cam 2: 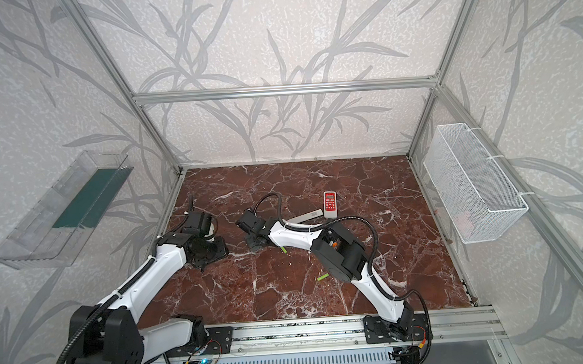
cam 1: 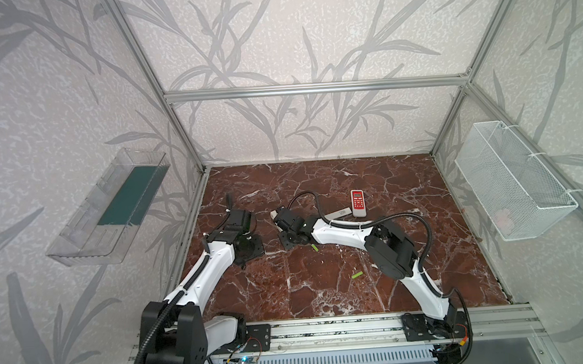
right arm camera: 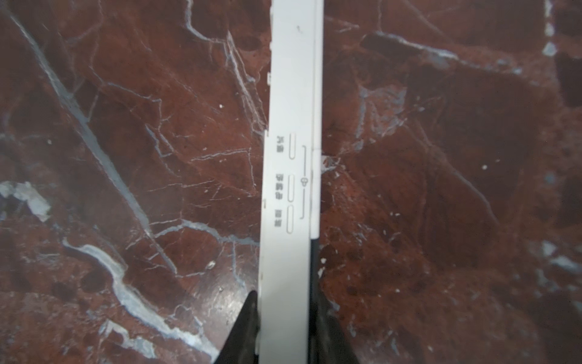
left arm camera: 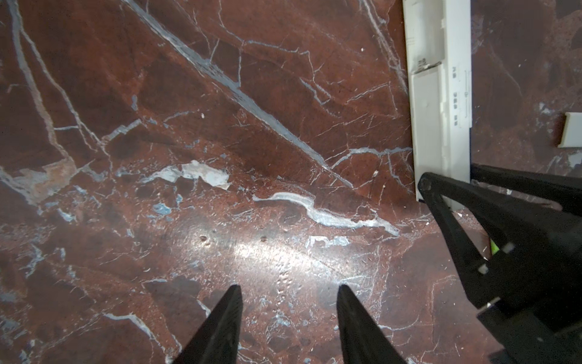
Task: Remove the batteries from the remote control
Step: 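Grasp the white compartment with the right gripper while the left gripper releases it, then lower the white compartment onto the table and open the right gripper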
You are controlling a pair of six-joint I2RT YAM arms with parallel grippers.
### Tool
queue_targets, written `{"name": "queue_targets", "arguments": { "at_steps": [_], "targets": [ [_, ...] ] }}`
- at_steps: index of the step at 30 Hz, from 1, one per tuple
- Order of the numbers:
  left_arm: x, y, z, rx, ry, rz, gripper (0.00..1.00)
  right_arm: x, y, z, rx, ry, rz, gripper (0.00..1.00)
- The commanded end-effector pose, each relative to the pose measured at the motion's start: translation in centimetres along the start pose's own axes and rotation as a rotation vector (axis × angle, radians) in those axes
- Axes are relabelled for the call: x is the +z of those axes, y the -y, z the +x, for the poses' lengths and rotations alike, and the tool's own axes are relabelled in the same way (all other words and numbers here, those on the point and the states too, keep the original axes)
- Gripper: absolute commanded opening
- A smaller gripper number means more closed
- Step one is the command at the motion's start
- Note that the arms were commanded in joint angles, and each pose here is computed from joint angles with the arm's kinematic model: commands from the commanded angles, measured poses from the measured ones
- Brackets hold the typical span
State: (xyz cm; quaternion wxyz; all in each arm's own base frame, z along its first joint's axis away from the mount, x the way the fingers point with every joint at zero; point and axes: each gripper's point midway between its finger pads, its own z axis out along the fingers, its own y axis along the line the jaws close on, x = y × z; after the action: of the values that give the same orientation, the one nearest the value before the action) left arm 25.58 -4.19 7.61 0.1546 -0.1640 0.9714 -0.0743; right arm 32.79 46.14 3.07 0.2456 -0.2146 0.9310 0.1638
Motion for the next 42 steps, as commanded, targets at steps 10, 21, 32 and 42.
{"name": "queue_targets", "arguments": {
  "at_steps": [10,21,32,42],
  "targets": [
    [1.1,1.2,0.3,-0.008,-0.052,0.069,0.49,-0.9,0.8,1.6,0.361,-0.119,-0.308,0.29],
    [1.1,1.3,0.4,-0.009,-0.059,0.075,0.47,-1.1,4.6,2.0,0.305,-0.101,-0.118,0.48],
    [1.3,1.7,0.3,-0.007,-0.074,0.088,0.46,-2.0,3.8,0.8,0.31,-0.051,-0.199,0.12],
    [1.8,2.3,0.2,-0.012,-0.085,0.114,0.45,-0.6,2.7,2.5,0.515,-0.134,-0.375,0.09]
  ]
}}
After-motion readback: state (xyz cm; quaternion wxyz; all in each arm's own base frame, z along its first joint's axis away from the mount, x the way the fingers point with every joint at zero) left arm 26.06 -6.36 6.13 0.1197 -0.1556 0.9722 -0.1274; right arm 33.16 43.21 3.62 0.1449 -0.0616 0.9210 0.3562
